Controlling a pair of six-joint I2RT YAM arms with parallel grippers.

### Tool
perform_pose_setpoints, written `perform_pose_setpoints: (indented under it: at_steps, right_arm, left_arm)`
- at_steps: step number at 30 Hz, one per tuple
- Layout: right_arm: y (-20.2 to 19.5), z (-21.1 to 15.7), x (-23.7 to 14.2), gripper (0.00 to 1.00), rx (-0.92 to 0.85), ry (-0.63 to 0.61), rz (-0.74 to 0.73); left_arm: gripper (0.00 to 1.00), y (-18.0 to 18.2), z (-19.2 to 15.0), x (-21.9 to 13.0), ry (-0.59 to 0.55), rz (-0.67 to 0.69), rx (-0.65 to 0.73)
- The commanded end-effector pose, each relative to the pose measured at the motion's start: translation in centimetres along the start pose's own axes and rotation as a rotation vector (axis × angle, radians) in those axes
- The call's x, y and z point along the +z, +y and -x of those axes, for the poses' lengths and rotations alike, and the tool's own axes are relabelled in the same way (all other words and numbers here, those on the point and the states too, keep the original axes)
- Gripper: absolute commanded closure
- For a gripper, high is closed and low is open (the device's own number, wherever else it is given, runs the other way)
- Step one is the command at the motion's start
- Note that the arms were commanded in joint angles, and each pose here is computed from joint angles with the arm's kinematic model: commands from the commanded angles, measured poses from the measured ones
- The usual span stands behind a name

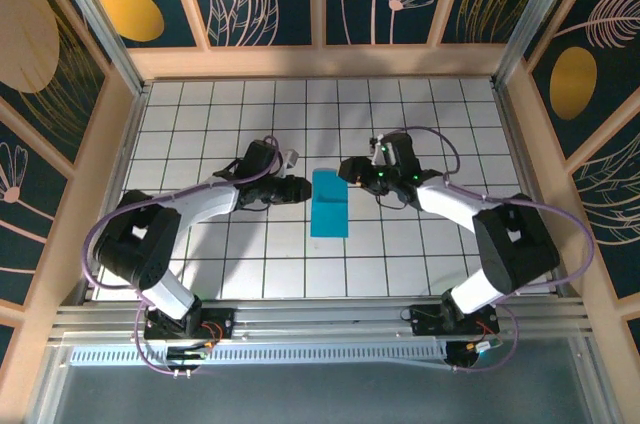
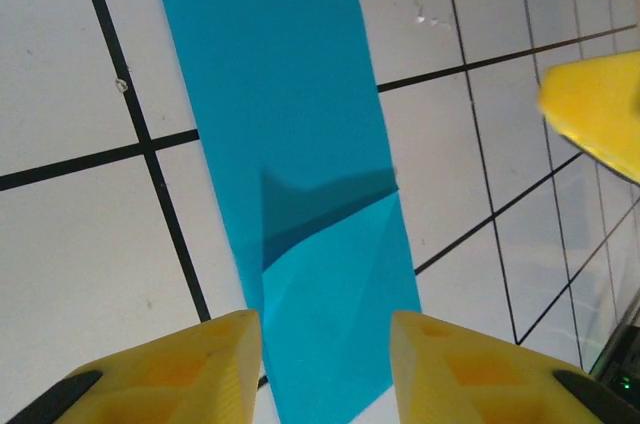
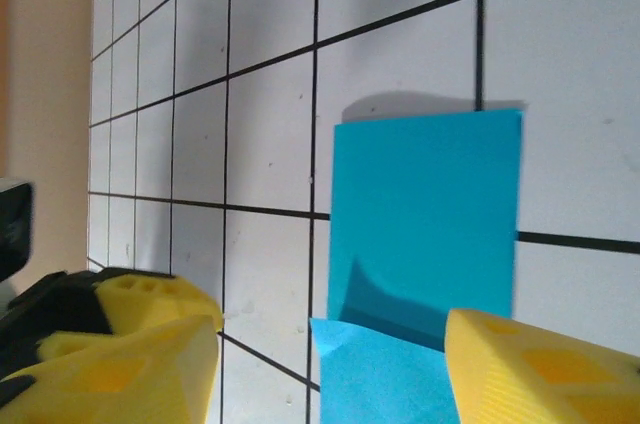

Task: Fold a paper plane with a square sheet of paper (fold left side to right side)
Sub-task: Turn over the paper at the center of the table.

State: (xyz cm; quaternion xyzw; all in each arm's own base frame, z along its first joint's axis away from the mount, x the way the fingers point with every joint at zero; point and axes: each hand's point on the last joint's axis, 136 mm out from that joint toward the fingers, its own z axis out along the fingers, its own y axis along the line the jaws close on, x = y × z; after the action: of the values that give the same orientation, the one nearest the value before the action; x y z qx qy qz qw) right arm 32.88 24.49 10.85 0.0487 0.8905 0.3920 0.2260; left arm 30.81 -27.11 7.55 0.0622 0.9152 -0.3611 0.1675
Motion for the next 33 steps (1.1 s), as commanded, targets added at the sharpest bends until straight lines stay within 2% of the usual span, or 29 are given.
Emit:
perform_pose_setpoints:
  at_steps: [1,17,30,33]
  right_arm:
    - [-1.1,-0.3,-1.2,0.34,0.011,-0.04,-0.011]
    - [-3.4,-1.7,-2.5,0.32,0.05,-0.035,-0.031]
    - [-3.8,-2.3,-2.1,0.32,0.062,-0.015,-0.029]
    - [-3.8,-2.5,-2.0,0.32,0.061,-0.008,-0.023]
  left_arm:
    - [0.61,-0.1,0.6,1.1,0.014,-0.018,0.032]
    - [0.68,1.0,-1.2,4.7,0.133,-0.077,0.022]
    - [0.76,1.3,-1.5,5.2,0.142,-0.088,0.013]
    - [0.81,1.3,-1.3,5.3,0.135,-0.086,0.017]
